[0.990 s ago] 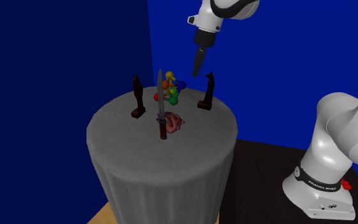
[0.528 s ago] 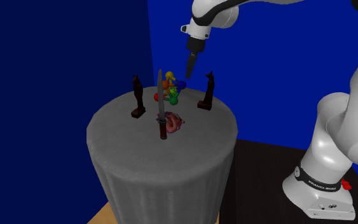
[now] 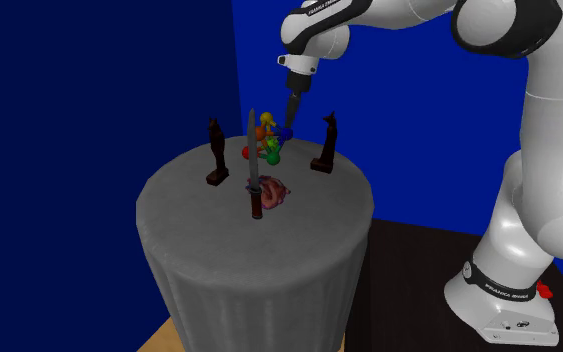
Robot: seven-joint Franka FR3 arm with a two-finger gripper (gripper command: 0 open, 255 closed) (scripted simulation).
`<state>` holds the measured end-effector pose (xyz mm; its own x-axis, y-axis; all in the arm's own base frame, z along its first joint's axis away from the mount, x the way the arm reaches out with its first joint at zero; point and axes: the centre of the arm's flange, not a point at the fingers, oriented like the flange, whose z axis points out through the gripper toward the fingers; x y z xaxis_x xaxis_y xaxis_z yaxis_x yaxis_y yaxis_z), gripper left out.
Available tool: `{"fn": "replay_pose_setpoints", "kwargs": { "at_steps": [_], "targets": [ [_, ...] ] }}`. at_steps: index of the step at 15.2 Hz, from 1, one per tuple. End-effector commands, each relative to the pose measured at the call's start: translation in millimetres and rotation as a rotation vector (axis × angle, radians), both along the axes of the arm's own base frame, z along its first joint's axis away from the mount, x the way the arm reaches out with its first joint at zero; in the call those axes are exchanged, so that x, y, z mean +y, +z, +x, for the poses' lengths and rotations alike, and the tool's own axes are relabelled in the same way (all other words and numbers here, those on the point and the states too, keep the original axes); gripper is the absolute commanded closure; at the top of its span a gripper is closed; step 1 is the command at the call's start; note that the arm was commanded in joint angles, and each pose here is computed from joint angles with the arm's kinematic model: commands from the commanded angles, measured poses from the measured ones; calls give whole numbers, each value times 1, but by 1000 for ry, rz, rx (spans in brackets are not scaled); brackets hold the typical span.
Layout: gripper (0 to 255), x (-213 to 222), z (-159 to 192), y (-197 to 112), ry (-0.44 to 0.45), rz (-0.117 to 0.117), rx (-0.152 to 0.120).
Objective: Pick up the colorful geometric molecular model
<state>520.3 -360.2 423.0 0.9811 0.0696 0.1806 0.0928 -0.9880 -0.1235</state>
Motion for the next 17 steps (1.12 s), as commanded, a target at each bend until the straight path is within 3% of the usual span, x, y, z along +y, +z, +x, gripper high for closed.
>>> {"fn": "replay_pose_setpoints", "kwargs": {
  "at_steps": [1,8,9,17],
  "targets": [
    [0,-5,4,-10,2,2,-1],
    [0,-5,4,-40,2,2,-1],
    [255,-5,3,-40,2,2,-1],
    [255,-5,3,-41,2,2,-1]
  ]
}}
